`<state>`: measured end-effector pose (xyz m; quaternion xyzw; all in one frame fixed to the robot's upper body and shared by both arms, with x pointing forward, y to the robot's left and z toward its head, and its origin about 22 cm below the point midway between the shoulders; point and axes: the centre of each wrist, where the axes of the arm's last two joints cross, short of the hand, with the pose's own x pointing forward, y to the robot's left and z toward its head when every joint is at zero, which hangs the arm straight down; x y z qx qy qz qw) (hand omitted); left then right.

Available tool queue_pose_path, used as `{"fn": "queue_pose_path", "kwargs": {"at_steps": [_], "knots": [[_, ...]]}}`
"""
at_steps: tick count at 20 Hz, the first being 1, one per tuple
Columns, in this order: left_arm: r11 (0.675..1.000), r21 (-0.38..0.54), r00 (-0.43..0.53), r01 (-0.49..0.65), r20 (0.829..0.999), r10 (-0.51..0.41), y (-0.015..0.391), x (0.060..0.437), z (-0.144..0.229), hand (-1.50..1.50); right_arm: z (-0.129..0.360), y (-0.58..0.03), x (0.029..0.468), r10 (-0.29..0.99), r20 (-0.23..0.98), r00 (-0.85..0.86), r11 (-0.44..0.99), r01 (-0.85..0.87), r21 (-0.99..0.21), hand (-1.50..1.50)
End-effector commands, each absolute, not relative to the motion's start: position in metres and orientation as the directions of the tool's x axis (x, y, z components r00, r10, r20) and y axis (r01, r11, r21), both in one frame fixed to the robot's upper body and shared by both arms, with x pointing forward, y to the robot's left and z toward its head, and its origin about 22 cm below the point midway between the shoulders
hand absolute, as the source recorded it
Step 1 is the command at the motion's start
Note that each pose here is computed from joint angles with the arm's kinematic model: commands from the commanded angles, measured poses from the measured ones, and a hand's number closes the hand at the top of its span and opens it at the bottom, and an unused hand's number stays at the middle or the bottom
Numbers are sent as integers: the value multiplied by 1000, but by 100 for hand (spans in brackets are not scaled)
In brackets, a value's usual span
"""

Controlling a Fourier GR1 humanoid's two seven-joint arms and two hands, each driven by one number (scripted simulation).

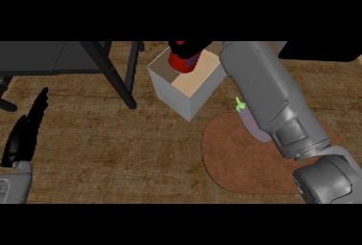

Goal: Pick the can from the cutting board and place it in the cardboard box

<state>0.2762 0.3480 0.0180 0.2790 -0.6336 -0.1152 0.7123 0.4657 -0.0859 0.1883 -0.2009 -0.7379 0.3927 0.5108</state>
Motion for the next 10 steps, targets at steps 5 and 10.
{"fn": "queue_pose_path", "kwargs": {"at_steps": [5,10], "knots": [[827,534,140,-175,845,-516,335,283,24,0,176,-86,471,750,615,-243,615,-86,-784,150],[828,538,145,-157,842,-519,330,282,25,0,143,-64,461,703,691,-169,673,-158,-723,-150]]}}
